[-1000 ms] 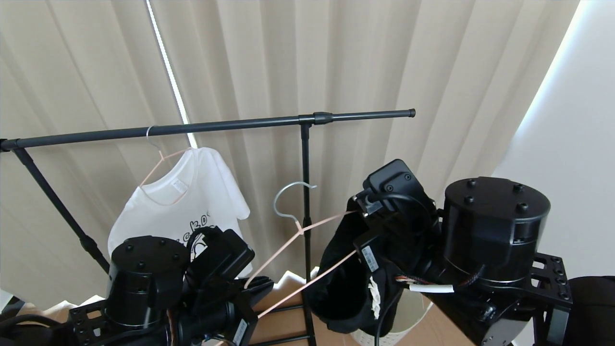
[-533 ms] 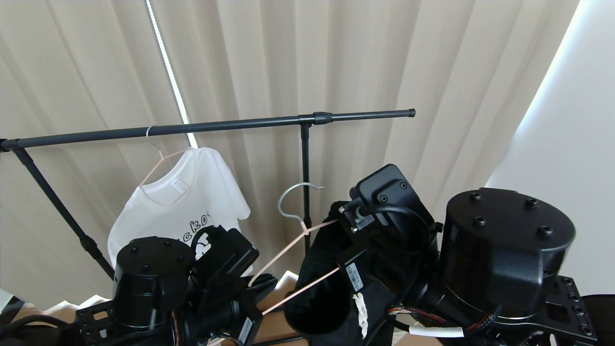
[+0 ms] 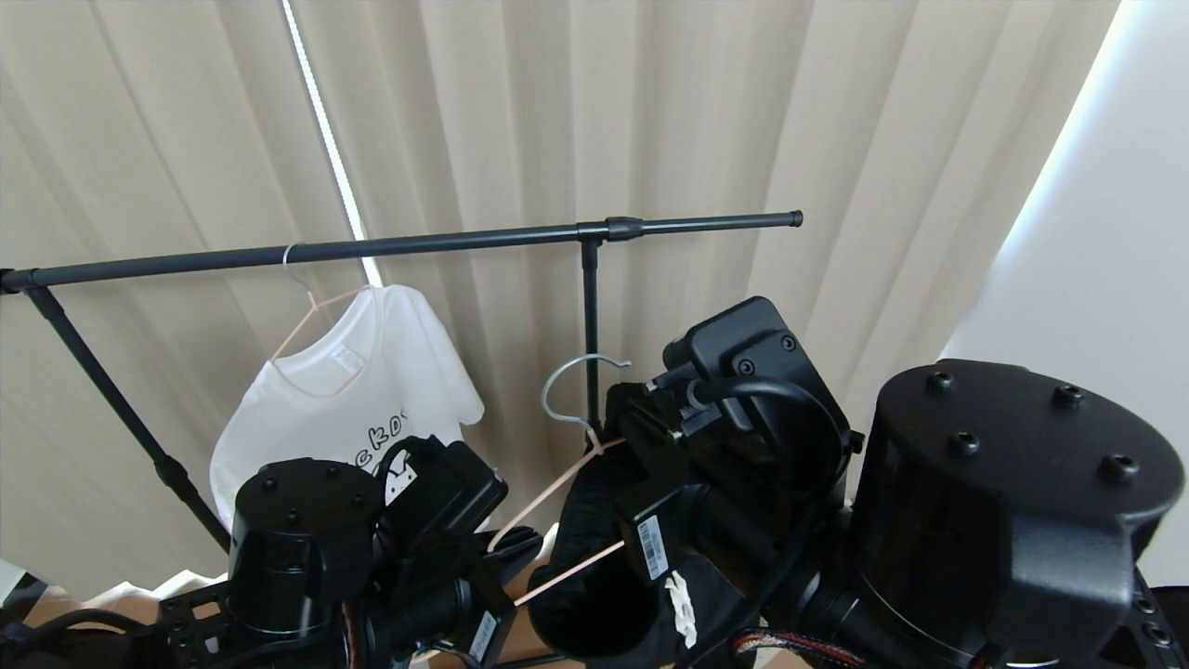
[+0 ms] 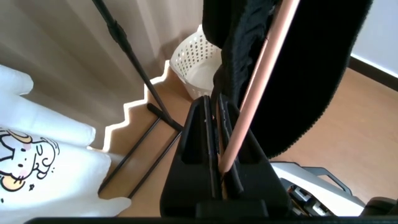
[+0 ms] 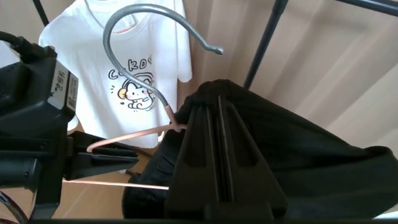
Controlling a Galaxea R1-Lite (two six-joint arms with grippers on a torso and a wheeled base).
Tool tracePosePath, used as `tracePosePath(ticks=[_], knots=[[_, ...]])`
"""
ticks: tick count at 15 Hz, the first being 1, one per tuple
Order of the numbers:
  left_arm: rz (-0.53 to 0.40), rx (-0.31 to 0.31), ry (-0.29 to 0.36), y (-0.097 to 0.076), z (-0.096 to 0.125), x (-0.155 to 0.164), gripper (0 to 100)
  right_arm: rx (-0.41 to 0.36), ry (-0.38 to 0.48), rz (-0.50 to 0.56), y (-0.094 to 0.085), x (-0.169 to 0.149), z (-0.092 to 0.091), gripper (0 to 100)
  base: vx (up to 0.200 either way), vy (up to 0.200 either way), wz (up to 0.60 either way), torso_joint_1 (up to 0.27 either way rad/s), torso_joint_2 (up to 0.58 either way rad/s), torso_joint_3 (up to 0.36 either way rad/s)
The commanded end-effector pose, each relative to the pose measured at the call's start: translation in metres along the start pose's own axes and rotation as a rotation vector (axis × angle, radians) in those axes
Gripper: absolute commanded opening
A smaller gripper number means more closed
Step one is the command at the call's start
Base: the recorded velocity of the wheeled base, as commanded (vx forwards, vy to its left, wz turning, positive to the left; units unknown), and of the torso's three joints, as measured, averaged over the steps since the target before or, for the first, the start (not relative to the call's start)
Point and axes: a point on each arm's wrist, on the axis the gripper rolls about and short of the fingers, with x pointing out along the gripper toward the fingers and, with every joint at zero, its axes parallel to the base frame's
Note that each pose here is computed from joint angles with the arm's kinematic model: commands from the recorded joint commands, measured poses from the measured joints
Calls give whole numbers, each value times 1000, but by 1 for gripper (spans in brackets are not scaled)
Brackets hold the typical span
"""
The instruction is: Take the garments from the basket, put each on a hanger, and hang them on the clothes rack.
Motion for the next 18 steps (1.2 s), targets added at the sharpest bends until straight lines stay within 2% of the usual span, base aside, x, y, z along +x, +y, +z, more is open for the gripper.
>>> tracePosePath(ticks=[1, 3, 4, 7, 10, 12, 18], knots=[[0, 0, -2, 0, -2, 0, 0, 2, -3, -2, 0, 1, 1, 0, 0, 0, 0, 0, 0, 0], [2, -1, -4, 0, -3, -1, 0, 12, -9, -26, -10, 2, 3, 0, 0, 0, 0, 0, 0, 0], [2, -1, -5, 0, -2, -1, 0, 15, -14, -34, -13, 2, 5, 100, 0, 0, 0, 0, 0, 0], [3, 2, -11, 0, -2, -1, 0, 26, -30, -70, -25, 2, 12, 100, 0, 0, 0, 0, 0, 0], [19, -2, -88, 3, 8, -9, 0, 45, -46, -127, -40, 11, 18, 100, 0, 0, 0, 0, 0, 0], [16, 4, -85, 2, 5, -13, 0, 50, -51, -143, -43, 15, 19, 100, 0, 0, 0, 0, 0, 0], [28, -6, -126, 6, 15, -10, 0, 40, -38, -122, -37, 13, 15, 100, 0, 0, 0, 0, 0, 0]])
